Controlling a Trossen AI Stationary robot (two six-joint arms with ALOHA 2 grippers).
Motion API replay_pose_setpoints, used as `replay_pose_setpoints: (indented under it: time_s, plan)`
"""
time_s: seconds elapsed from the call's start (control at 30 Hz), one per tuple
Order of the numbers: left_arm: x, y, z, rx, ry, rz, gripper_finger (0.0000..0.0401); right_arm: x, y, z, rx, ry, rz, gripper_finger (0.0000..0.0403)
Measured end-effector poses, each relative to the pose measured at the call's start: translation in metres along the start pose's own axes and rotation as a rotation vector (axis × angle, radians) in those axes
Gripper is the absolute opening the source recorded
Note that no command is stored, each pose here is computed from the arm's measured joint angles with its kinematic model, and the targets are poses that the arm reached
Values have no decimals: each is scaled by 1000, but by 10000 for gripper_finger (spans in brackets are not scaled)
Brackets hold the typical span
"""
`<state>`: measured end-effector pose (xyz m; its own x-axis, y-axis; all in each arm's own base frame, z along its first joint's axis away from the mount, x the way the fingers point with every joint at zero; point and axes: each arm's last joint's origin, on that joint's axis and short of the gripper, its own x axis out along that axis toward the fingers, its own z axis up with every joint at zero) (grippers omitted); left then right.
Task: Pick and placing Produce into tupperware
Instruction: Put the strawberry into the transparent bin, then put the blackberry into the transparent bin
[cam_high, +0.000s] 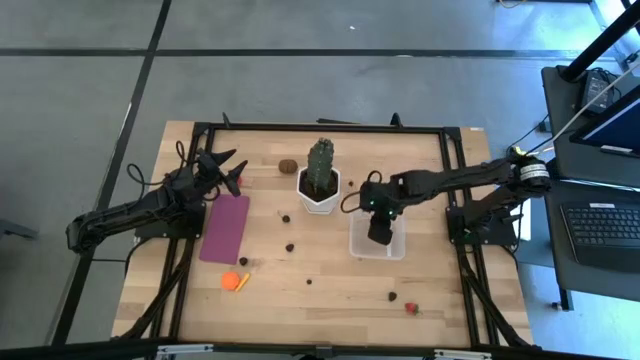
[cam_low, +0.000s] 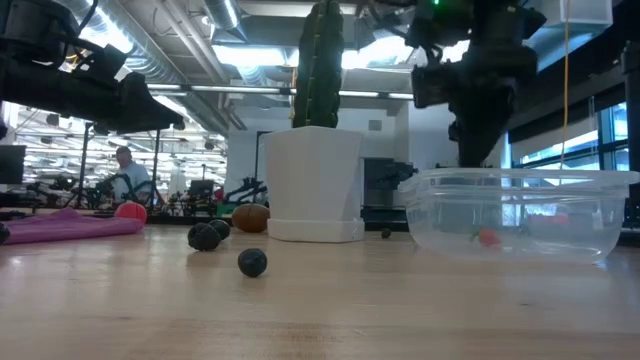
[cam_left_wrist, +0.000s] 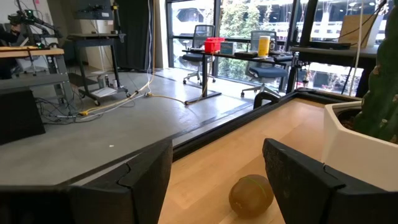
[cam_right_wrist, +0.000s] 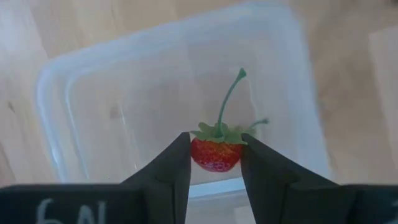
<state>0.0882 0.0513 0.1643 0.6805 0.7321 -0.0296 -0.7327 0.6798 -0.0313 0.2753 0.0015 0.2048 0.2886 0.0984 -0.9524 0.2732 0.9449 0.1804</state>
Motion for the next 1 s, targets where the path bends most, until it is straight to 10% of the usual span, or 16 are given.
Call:
replay_pose_setpoints:
  time_s: [1.0]
  plan:
    - [0, 0, 0, 0, 0, 0, 244, 25, 1, 0, 101, 101, -10, 200]
